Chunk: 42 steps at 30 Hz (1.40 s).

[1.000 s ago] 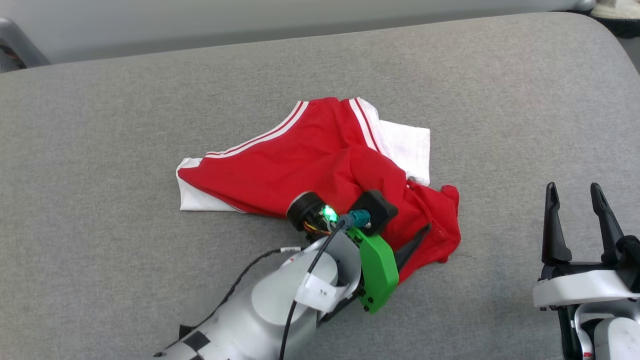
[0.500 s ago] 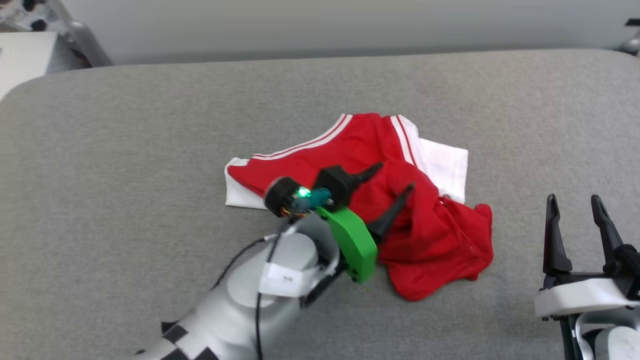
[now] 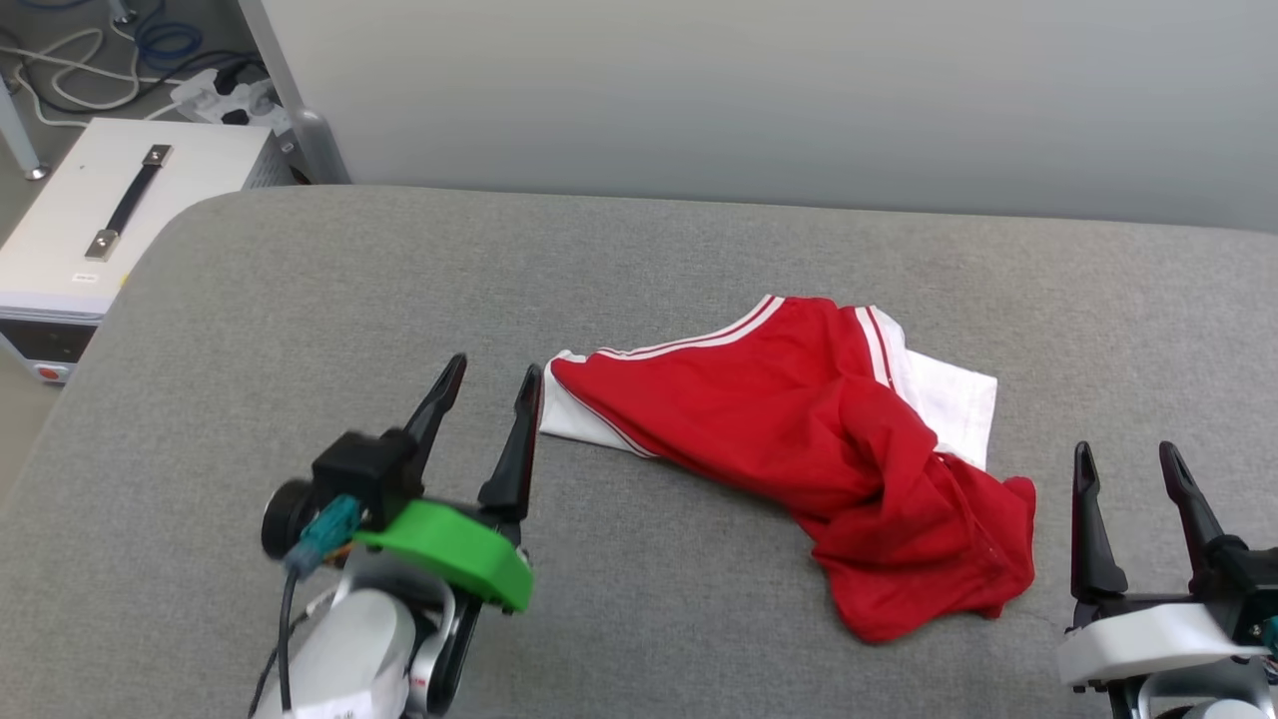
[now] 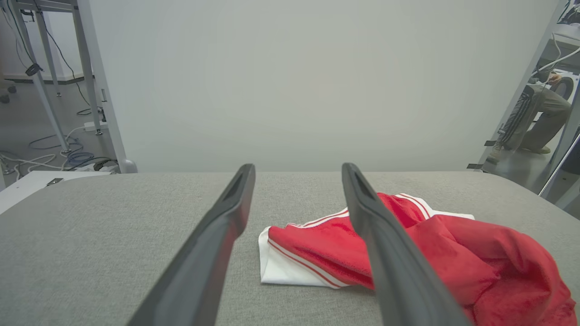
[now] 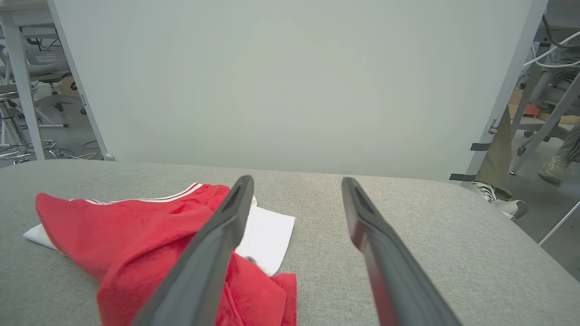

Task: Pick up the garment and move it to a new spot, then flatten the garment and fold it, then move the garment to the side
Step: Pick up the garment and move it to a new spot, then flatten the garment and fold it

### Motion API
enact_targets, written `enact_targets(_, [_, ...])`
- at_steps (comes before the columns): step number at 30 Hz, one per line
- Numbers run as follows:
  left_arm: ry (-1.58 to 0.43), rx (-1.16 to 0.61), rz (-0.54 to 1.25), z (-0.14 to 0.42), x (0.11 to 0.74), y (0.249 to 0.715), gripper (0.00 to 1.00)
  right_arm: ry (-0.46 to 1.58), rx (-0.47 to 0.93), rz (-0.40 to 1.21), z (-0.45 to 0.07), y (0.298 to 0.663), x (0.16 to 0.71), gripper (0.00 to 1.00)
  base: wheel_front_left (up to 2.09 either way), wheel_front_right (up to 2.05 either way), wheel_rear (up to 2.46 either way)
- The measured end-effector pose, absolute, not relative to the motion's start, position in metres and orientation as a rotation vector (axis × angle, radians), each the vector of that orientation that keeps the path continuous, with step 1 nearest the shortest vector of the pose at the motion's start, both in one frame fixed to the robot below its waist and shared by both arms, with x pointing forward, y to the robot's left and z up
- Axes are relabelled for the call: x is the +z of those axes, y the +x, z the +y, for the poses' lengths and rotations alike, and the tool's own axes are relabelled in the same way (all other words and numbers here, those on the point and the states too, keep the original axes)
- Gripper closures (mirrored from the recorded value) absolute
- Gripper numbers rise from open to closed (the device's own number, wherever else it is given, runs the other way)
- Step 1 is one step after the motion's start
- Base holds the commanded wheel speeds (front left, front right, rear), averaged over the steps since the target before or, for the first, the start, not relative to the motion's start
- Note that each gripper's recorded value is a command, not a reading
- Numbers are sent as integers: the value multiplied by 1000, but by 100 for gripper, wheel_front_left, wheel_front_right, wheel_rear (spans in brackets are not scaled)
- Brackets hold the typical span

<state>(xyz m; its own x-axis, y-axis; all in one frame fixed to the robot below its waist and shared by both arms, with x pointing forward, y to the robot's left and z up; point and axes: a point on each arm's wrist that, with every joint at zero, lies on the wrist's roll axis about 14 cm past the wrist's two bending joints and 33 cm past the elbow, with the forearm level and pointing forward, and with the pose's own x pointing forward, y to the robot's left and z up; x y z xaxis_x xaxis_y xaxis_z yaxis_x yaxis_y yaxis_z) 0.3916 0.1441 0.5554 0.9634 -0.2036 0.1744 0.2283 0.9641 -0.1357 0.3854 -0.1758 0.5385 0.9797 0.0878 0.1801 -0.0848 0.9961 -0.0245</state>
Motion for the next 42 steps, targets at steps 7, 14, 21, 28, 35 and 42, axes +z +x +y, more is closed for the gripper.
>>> enact_targets(7, [-166, -128, -178, 159, 548, 366, 0, -4, 108, -171, -169, 378, 535, 0, 0, 0, 0])
enact_targets(14, [-156, -139, -152, 155, 534, 356, 0, 5, 113, -165, -167, 376, 533, 0, 0, 0, 0])
enact_targets(21, [-151, -135, -148, 156, 531, 362, 0, -20, 124, -129, -164, 381, 522, 0, 0, 0, 0])
enact_targets(28, [-156, -116, -140, 161, 528, 371, 0, -94, 241, 127, -146, 416, 497, 0, 0, 0, 0])
enact_targets(35, [-150, -105, -126, 166, 522, 388, 0, -137, 319, 594, -155, 449, 460, 0, 0, 0, 0])
enact_targets(42, [-136, -77, -99, 176, 512, 400, 0, -126, 349, 906, -153, 469, 431, 0, 0, 0, 0])
